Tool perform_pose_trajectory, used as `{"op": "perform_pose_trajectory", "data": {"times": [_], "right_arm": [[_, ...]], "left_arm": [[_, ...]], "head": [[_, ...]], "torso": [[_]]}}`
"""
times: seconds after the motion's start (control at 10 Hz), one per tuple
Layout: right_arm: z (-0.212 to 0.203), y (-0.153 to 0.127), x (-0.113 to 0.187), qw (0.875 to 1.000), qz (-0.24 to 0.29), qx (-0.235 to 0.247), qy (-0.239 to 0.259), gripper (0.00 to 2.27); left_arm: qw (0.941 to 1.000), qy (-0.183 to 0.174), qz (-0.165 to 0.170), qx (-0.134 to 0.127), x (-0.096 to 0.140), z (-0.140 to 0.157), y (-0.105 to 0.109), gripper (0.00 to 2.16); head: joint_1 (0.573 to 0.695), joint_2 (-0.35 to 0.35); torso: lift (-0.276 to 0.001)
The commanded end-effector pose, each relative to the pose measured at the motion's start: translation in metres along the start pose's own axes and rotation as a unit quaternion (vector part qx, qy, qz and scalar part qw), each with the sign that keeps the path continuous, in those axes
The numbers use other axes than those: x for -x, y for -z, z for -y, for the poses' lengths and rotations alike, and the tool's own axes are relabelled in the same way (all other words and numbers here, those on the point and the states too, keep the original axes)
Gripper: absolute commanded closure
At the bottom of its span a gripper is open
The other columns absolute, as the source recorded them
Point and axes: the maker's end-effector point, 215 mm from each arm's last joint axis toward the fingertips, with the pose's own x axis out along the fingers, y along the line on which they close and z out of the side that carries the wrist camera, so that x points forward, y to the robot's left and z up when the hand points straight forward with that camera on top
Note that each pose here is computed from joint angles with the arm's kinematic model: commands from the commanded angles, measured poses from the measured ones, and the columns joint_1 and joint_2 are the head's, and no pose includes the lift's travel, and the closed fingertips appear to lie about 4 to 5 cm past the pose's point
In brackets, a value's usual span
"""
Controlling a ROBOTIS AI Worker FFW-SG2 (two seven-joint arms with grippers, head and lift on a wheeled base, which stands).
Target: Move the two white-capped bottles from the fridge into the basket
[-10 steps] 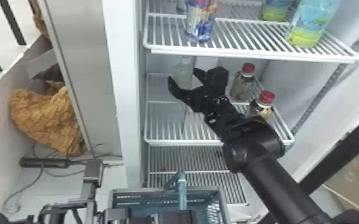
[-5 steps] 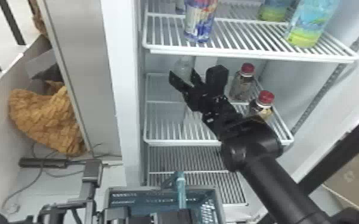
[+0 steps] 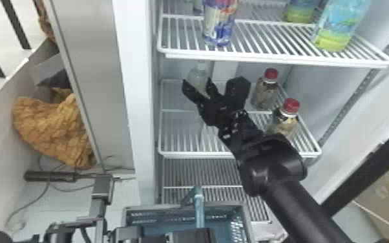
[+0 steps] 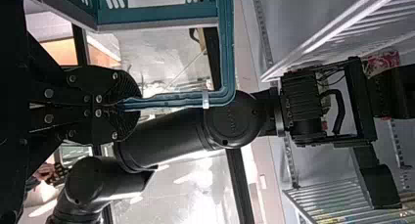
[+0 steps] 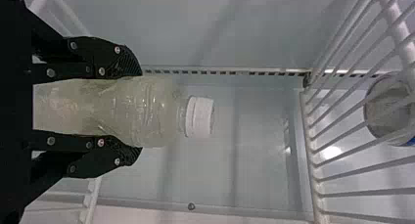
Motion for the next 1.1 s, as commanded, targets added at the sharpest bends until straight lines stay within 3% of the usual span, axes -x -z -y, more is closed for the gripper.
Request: {"op": "perform_pose_trajectory", "data": {"times": [0.0,0.5,1.0], "right_arm": [[-0.016,-0.01,0.003,1.0,0.013,-0.009,-0.011,0.83],[-0.049,-0.05,0.037,0.998,0.043,-0.024,-0.026,0.82],[-0.062,-0.061,0.09,0.998,0.037,-0.042,-0.026,0.79]], "left_arm": [[1.0,-0.003,0.001,0.0,0.001,-0.002,0.0,1.16],[0.9999,-0.006,-0.003,0.008,0.005,-0.005,0.006,1.16],[0.9998,-0.005,-0.011,0.013,0.005,-0.005,0.013,1.16]], "head": [[0.695,-0.127],[0.695,-0.088],[0.695,-0.096]], "torso": [[-0.26],[-0.26],[-0.26]]}}
